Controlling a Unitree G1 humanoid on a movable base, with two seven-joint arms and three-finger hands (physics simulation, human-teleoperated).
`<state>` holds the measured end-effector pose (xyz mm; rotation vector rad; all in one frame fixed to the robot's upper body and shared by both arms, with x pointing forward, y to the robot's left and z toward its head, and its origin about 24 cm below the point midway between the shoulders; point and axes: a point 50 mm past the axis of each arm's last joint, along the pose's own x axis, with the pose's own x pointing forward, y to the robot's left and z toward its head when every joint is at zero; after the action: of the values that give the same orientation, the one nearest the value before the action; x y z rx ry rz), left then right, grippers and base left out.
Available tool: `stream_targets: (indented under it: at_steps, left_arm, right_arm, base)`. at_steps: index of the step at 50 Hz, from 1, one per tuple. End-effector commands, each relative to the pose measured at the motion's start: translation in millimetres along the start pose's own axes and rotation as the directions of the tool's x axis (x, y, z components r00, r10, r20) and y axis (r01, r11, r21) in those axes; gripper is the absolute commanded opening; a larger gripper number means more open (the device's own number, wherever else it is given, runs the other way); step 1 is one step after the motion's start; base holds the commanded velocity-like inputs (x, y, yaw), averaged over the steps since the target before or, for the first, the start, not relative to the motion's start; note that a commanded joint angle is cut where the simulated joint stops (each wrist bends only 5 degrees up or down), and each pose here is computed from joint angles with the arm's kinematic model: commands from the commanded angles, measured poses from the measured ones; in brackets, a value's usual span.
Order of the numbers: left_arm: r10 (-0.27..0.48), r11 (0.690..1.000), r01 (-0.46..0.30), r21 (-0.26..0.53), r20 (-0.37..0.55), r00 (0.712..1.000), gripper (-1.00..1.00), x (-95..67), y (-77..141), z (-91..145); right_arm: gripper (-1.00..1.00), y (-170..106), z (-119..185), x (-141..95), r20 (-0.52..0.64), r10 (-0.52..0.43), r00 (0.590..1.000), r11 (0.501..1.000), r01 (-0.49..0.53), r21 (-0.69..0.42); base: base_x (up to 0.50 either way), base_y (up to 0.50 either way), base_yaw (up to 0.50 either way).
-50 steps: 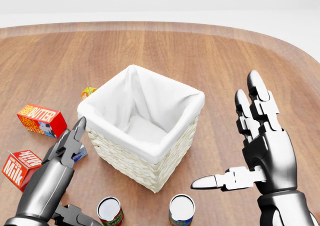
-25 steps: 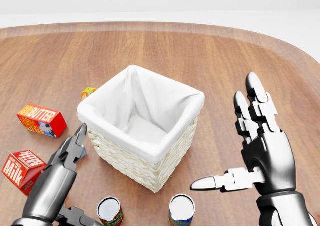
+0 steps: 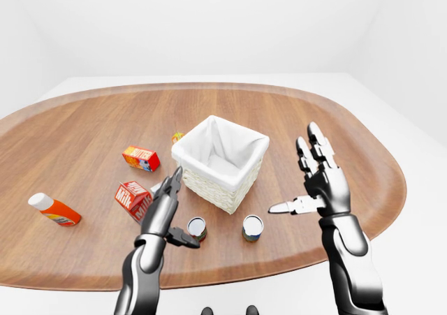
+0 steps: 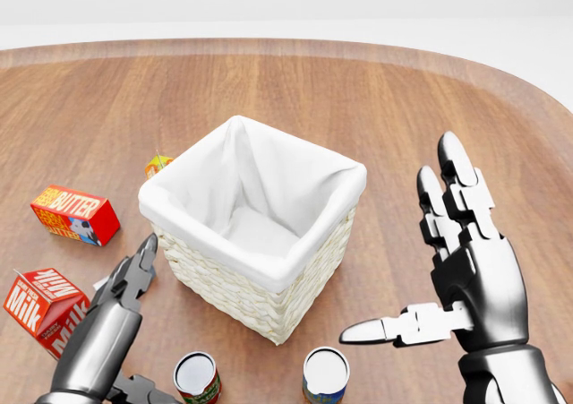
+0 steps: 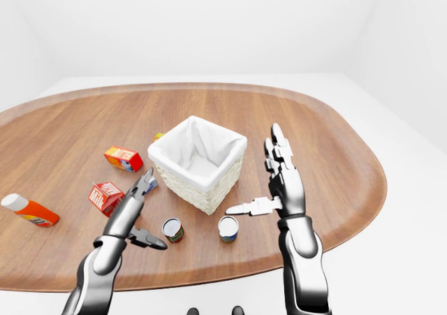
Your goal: Pick up the tomato sauce, and put it in the basket.
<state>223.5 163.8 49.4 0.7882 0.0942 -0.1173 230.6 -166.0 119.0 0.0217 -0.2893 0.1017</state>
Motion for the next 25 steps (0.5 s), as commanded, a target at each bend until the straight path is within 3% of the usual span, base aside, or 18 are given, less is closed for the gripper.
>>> stream_targets:
  at_steps: [1, 25]
  left_arm:
    - [-0.010, 1.000, 0.009, -0.019, -0.042, 0.999, 1.00, 3.9, -8.9, -10.6]
    - [-0.007, 1.000, 0.007, -0.007, -0.061, 0.998, 1.00, 7.3, -11.6, -15.5]
  right_arm:
    - [1.00, 0.4, -1.1, -0.9, -0.006, 0.002, 1.000, 1.000, -0.002, 0.000]
    - [1.00, 1.0, -0.5, -1.6, -0.004, 0.004, 1.000, 1.000, -0.004, -0.002]
  base:
    - [0.00, 0.00, 0.00]
    - [0.00, 0.00, 0.00]
